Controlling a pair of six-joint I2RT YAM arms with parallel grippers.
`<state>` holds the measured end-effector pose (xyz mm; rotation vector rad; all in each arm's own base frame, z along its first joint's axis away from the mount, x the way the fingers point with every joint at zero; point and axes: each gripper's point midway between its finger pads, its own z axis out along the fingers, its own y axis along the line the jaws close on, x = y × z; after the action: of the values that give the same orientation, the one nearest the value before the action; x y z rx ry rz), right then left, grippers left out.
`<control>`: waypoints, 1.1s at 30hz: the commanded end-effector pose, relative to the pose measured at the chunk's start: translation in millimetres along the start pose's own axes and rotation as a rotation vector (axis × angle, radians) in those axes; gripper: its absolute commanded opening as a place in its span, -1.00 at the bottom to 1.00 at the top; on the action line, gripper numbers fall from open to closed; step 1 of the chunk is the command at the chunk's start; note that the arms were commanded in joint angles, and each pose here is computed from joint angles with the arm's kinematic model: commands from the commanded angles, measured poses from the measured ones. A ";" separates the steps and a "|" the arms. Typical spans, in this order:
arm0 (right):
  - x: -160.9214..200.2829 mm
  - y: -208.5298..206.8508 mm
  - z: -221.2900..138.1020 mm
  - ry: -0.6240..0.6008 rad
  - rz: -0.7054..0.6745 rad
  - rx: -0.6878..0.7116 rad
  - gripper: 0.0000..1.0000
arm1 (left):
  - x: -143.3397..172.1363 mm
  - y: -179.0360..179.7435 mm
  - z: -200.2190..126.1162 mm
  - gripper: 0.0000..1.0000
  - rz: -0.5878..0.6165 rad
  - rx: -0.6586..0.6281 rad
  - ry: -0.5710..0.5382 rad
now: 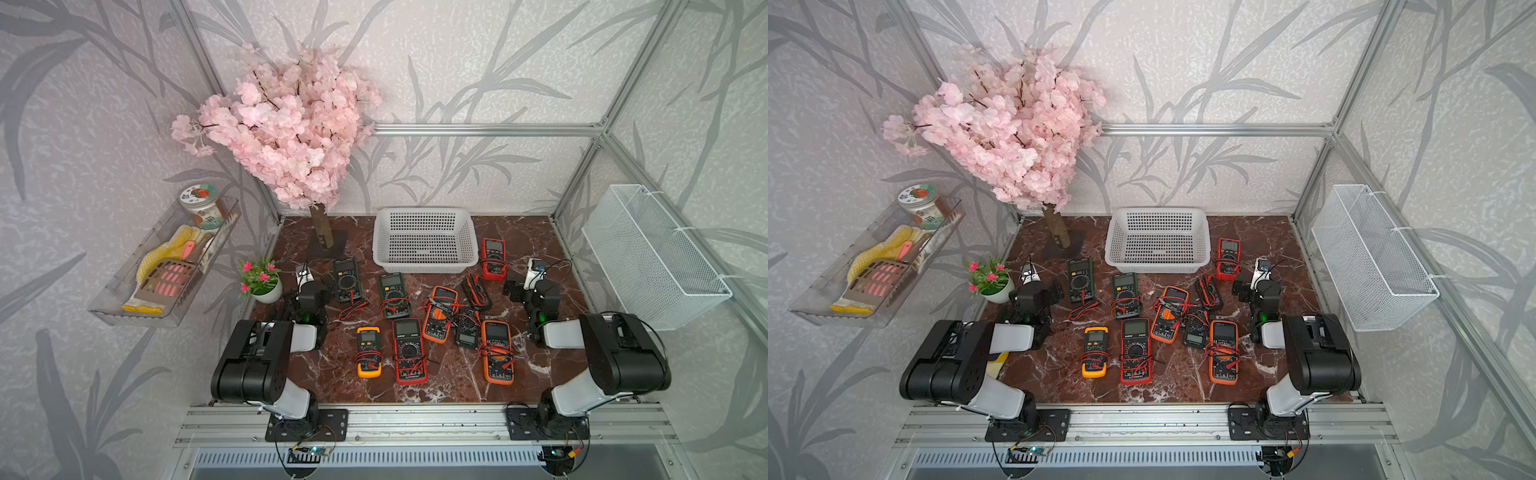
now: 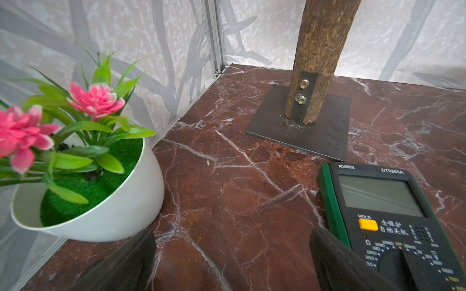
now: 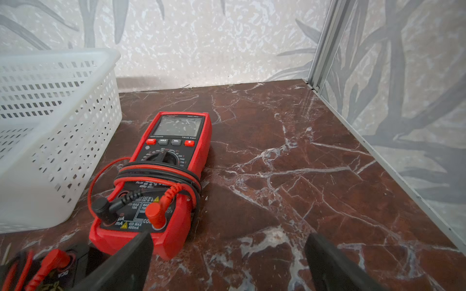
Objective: Put the multimeter into the basket
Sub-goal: Pick up the multimeter from the center of the board.
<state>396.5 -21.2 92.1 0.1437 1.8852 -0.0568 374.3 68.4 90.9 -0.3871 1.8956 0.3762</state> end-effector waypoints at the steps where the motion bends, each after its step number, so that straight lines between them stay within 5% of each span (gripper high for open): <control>1: 2.3 0.3 0.3 0.005 -0.014 0.001 0.99 | -11.8 -1.3 2.1 1.00 -0.022 0.003 -0.027; 16: 1.0 -1.1 -0.7 -0.002 -0.007 0.009 0.99 | -10.5 -6.9 2.5 1.00 -0.017 0.052 -0.019; 20: -7.7 -23.5 -14.9 -0.049 0.052 0.131 0.99 | -14.0 -6.9 3.1 1.00 -0.012 0.048 -0.016; 29: -45.2 -17.4 -36.1 -0.092 0.034 0.099 0.99 | -45.0 -19.7 -7.6 1.00 0.066 0.098 0.068; 33: -78.6 -17.9 -56.2 -0.149 0.241 0.082 0.99 | -58.2 -32.1 -21.1 1.00 0.067 0.128 0.098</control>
<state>368.7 -38.4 164.3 0.2832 1.7291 -0.0839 397.9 48.6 155.5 -0.3052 1.9218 0.2942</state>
